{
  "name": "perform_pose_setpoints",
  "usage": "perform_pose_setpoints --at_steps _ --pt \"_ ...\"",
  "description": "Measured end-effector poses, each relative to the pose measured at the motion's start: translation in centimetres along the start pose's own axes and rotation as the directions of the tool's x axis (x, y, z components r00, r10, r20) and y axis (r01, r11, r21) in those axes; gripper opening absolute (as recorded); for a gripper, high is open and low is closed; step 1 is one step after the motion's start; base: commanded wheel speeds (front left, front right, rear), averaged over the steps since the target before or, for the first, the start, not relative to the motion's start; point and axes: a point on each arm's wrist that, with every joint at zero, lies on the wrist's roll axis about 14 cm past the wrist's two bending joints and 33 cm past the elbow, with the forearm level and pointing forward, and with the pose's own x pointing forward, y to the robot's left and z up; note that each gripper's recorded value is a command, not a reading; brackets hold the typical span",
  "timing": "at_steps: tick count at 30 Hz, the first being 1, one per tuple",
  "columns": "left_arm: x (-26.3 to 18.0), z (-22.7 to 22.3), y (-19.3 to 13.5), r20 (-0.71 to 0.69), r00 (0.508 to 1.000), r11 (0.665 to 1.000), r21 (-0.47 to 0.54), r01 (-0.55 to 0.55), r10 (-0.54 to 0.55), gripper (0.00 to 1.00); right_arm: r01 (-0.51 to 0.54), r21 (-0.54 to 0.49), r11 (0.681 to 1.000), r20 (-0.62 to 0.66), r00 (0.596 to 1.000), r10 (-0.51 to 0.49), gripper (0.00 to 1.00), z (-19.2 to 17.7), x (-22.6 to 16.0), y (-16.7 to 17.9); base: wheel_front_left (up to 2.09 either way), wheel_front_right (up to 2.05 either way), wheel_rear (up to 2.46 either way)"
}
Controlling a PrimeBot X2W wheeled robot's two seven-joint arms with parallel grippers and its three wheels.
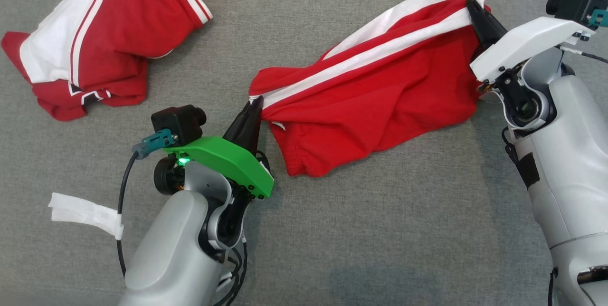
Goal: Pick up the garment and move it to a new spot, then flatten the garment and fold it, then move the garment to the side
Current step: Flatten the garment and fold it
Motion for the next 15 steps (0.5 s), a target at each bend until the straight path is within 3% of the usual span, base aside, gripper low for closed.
perform_pose_setpoints --at_steps 12,13,14,15 --pt "0.7 0.1 -0.8 -0.013 1.000 1.000 0.000 0.020 -0.020 0.00 0.016 -0.066 0.998 -0.024 1.000 -0.018 0.00 -0.2 1.6 -0.1 0.00 0.00 0.00" --pt "0.7 -0.1 -0.8 -0.018 1.000 1.000 0.001 0.021 -0.021 0.00 0.018 -0.073 0.997 -0.024 0.999 -0.020 0.10 -0.2 1.6 -0.2 0.00 0.00 0.00" --pt "0.7 -0.2 -0.8 -0.021 1.000 1.000 0.001 0.020 -0.020 0.05 0.019 -0.078 0.997 -0.023 1.000 -0.020 0.47 -0.1 1.5 -0.1 0.00 0.00 0.00" --pt "0.8 -0.2 -0.9 -0.023 1.000 1.000 0.002 0.020 -0.020 0.20 0.015 -0.085 0.996 -0.020 1.000 -0.017 0.64 0.0 1.5 0.1 0.00 0.00 0.00"
